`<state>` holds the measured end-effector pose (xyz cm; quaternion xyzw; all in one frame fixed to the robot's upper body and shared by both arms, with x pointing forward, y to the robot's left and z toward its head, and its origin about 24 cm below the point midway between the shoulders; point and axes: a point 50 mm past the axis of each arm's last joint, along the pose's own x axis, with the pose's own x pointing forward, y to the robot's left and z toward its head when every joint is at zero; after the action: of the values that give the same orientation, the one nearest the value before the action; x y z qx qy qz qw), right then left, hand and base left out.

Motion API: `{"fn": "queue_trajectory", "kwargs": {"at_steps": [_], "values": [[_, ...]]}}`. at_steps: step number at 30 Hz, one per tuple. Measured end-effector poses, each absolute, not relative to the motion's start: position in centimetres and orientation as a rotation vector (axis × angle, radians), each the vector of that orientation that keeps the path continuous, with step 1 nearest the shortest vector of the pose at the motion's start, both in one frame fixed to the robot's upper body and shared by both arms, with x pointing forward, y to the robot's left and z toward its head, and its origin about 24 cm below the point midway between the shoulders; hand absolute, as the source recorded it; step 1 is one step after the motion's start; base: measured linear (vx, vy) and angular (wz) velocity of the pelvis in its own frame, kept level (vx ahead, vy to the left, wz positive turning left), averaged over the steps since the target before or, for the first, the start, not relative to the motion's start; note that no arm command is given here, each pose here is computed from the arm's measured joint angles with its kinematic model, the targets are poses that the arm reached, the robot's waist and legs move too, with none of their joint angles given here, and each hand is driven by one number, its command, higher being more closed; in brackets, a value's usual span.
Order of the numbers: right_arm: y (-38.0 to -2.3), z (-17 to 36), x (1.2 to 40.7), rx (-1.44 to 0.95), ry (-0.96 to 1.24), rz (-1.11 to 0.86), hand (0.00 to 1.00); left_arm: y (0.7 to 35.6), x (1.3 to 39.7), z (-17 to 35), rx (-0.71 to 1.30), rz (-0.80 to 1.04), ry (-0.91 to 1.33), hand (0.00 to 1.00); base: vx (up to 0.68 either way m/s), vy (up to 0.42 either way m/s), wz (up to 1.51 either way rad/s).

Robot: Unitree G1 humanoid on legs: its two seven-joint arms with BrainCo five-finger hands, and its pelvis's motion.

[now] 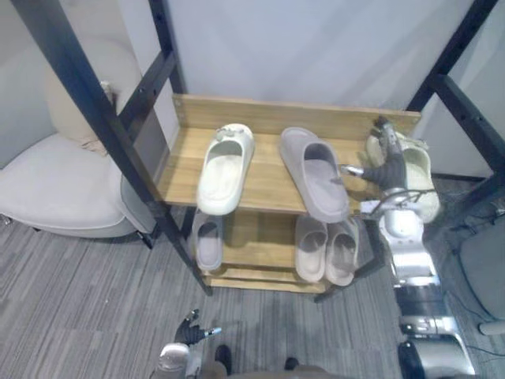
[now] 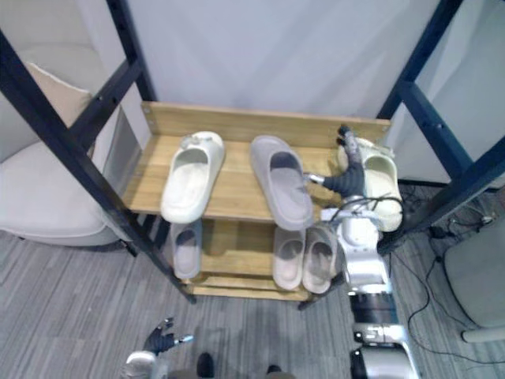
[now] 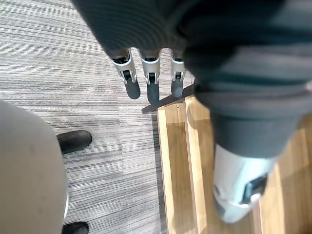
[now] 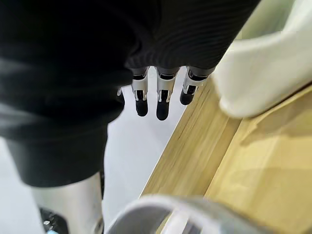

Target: Organize the slippers on the shoe rack

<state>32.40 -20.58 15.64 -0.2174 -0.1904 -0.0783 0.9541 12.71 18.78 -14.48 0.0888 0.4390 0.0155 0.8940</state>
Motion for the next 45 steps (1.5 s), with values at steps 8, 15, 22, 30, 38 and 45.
{"fn": "queue_trajectory", "kwargs": {"at_steps": [8,15,22,30,38,45], "values": [[-19.1,16.7,33.7,-0.455,-0.399,-0.102,0.0,18.7,13.5,-14.2,0.184,0.029,0.89,0.0,-0.02,0.002,0.02],[-17.9,16.9,35.0,-0.495,-0.37,-0.04,0.0,18.7,13.9,-14.1,0.183,0.028,0.878,0.0,-0.02,-0.016,0.04],[-17.7,17.1,35.9,-0.499,-0.347,-0.023,1.0,18.7,14.0,-14.0,0.174,0.034,0.876,0.0,-0.03,-0.035,0.04],[-17.5,17.5,36.1,-0.406,-0.355,-0.003,1.0,18.8,14.1,-14.0,0.153,0.049,0.874,0.0,-0.06,-0.031,-0.01],[-17.4,18.1,36.1,-0.35,-0.379,0.015,1.0,18.9,14.2,-14.0,0.154,0.05,0.871,0.0,-0.02,-0.016,0.0],[-17.2,18.3,35.5,-0.301,-0.405,0.028,1.0,18.9,14.2,-14.0,0.155,0.051,0.872,0.0,0.0,-0.012,-0.04]]}}
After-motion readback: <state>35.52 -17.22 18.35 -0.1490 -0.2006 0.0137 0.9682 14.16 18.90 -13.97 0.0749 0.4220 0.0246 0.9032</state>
